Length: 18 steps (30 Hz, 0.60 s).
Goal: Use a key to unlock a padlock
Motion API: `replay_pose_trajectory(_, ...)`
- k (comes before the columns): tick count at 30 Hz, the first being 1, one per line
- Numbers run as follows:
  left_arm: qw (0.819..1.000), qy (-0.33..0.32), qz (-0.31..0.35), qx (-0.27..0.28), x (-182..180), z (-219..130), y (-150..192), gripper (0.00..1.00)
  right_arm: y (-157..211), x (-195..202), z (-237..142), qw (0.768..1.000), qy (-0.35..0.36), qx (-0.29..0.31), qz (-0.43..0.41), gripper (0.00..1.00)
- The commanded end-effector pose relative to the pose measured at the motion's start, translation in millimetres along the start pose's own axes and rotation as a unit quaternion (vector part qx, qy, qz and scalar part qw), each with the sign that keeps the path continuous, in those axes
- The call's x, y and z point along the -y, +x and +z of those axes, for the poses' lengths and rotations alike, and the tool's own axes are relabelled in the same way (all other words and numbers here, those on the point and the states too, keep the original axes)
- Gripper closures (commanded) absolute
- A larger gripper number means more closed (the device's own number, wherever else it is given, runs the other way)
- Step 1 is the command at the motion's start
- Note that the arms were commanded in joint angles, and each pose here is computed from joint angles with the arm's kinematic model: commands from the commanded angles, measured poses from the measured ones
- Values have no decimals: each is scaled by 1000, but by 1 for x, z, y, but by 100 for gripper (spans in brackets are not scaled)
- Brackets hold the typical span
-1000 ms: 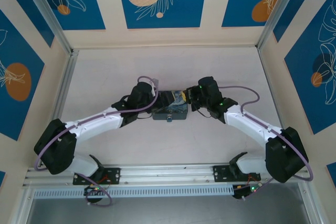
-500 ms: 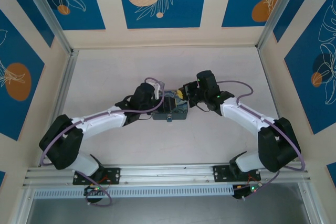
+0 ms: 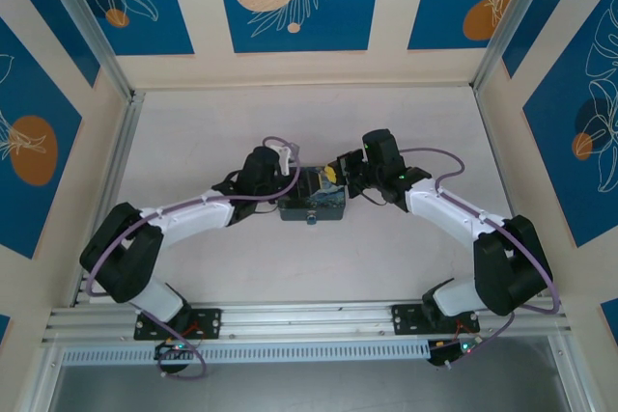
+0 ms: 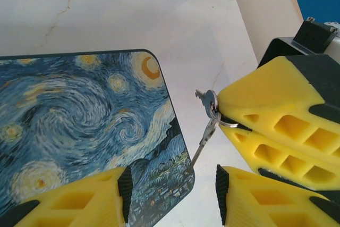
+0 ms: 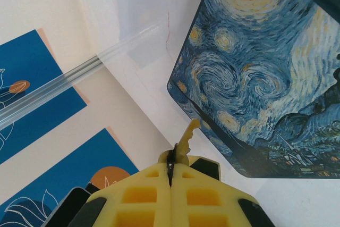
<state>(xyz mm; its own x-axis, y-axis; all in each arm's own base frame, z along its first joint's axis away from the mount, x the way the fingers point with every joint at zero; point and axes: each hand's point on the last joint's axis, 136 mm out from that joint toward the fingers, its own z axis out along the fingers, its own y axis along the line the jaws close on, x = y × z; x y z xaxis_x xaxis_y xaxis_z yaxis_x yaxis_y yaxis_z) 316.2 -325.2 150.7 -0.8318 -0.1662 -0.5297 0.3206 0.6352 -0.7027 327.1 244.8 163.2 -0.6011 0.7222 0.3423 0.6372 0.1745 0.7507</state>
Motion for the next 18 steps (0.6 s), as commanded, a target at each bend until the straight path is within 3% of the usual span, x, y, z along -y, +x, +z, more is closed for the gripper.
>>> replay_pose_trajectory(1, 999, 41, 3, 12, 20, 4, -17, 54, 4, -10, 0, 1000, -7, -15, -10, 100)
replay_pose_trajectory(12, 999, 54, 0, 10, 26, 11, -21, 68, 3, -9, 0, 1000, -8, -13, -9, 100)
replay_pose_trajectory(18, 999, 52, -4, 8, 22, 10, -16, 71, 1, -7, 1, 1000, -6, -9, -5, 100)
